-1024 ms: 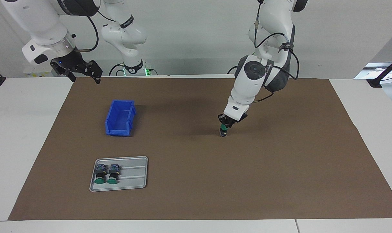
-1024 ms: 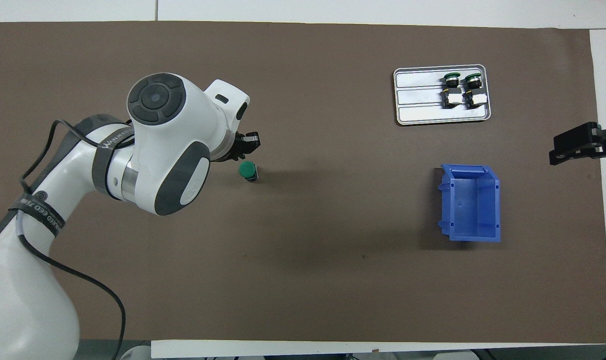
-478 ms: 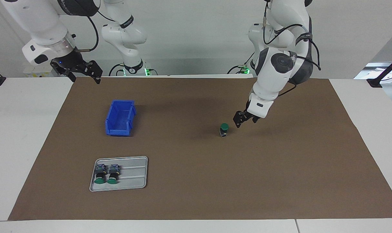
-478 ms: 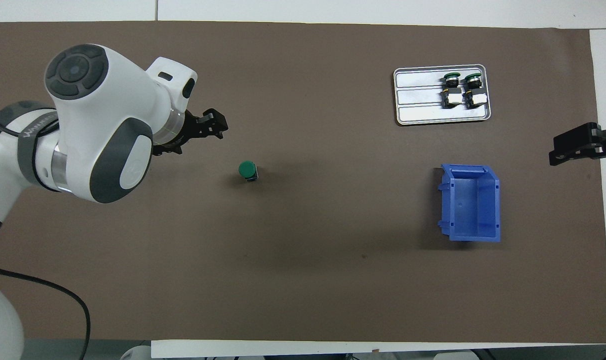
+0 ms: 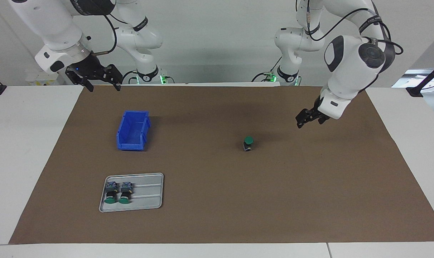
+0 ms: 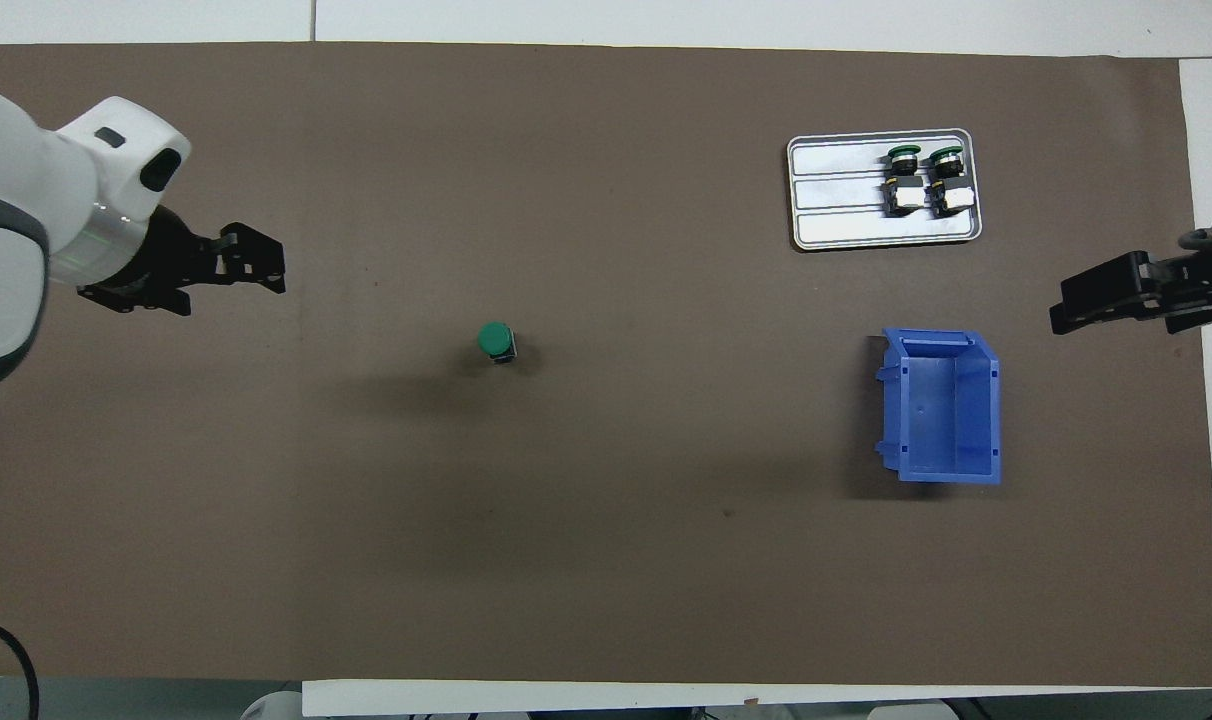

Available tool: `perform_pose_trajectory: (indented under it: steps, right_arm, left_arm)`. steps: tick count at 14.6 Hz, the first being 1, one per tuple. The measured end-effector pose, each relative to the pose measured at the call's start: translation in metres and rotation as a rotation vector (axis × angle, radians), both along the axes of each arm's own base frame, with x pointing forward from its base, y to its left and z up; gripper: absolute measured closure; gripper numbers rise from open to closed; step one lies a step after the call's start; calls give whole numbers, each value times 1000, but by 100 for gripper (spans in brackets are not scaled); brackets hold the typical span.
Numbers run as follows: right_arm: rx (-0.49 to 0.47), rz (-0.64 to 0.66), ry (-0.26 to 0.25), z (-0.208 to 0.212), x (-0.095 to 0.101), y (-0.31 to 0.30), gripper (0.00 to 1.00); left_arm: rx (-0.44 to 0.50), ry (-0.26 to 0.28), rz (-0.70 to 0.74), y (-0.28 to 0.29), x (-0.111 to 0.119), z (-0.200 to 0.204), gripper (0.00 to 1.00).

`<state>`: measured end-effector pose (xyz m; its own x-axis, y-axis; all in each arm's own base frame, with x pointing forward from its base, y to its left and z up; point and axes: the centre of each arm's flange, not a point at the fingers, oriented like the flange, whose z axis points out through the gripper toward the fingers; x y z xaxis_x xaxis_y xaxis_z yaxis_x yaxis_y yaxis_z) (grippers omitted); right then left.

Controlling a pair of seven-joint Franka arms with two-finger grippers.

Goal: Place and press button with both arms
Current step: 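Lift the left gripper away while the right gripper reaches the button, then grasp the button with the right gripper and lift it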

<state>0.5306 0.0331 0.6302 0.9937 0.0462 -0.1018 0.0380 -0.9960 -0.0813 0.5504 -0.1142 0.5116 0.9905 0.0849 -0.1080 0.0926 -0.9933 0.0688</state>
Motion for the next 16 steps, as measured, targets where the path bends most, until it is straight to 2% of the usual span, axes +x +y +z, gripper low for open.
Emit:
perform_pose_trajectory:
  steps: [2,4,7,12,16]
  right_arm:
    - [5,65,-32,-3,3,60,1]
    - [8,77,-61,-16,3,139,1]
    - [22,32,-87,-45,-3,261,1]
    - [6,-7,-135,-142,-9,416,1]
    - [23,16,-220,-207,-10,472,1]
  left_arm:
    - [1,4,-12,29,-3,10,0]
    - [50,10,-34,48,-8,18,0]
    - [83,23,-48,60,-17,39,0]
    - [88,25,-44,67,-26,86,0]
    - [88,18,-45,67,-26,91,0]
